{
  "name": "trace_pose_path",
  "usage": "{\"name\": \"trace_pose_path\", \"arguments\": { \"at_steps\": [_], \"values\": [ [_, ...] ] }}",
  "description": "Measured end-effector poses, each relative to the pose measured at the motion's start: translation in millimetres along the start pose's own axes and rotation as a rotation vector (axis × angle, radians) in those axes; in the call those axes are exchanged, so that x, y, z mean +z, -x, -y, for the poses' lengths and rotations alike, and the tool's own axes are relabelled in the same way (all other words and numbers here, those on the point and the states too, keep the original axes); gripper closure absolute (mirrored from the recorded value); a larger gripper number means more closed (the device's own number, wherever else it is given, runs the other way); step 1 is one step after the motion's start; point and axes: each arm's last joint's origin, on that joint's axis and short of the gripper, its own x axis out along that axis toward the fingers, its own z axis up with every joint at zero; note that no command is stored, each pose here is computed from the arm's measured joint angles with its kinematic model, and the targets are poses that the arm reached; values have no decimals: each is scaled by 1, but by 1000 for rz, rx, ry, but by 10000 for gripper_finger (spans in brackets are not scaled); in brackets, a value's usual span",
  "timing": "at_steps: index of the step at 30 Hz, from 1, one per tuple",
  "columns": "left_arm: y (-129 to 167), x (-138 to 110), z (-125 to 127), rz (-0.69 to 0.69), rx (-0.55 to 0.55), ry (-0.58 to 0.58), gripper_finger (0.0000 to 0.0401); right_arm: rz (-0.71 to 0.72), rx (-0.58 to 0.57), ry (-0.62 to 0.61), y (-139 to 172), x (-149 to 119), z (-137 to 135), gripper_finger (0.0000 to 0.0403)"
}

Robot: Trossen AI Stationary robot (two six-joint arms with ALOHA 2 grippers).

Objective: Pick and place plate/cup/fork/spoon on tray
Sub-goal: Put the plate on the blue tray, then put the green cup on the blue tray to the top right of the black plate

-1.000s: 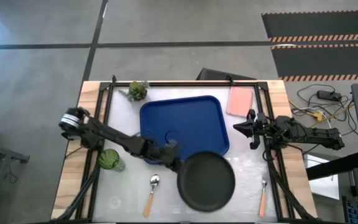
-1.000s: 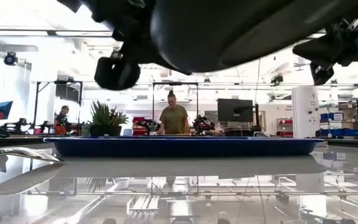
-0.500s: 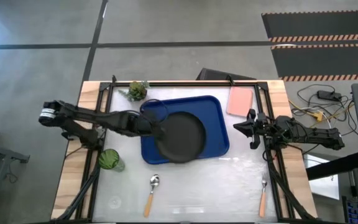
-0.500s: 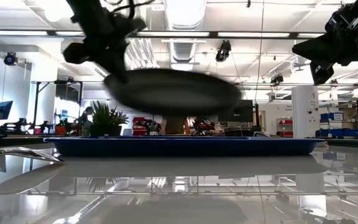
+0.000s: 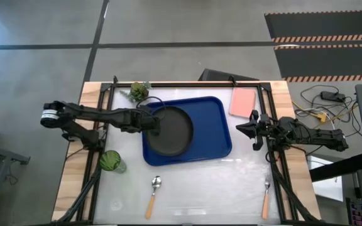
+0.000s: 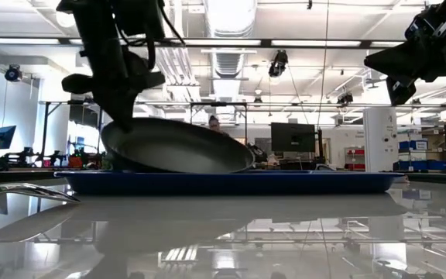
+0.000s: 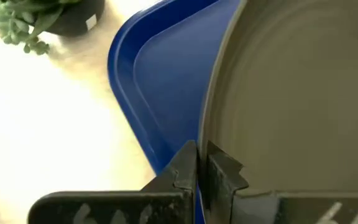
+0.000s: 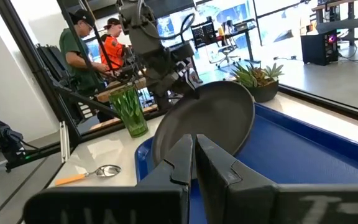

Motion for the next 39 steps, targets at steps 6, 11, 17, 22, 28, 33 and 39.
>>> {"name": "trace_pose_path", "arguments": {
  "at_steps": [6,11,17,22,28,33,39],
  "values": [
    [-14,-5,-4,3,0,23,399,-1,2,0,0,0,0,394],
    [-23,-8,-10,-6,29,24,373,-1,2,0,0,0,0,394],
    [-28,-8,-14,-9,48,31,343,-1,2,0,0,0,0,394],
    [-27,-7,-13,-3,47,4,332,-2,2,0,0,0,0,394],
    [-23,-2,9,45,-172,26,331,-4,1,0,0,0,0,394],
    [-23,3,35,165,-363,-26,338,-7,-2,0,0,-1,0,394],
    [-34,-1,52,199,-416,-69,363,-13,-5,0,0,-1,0,394]
  ]
}}
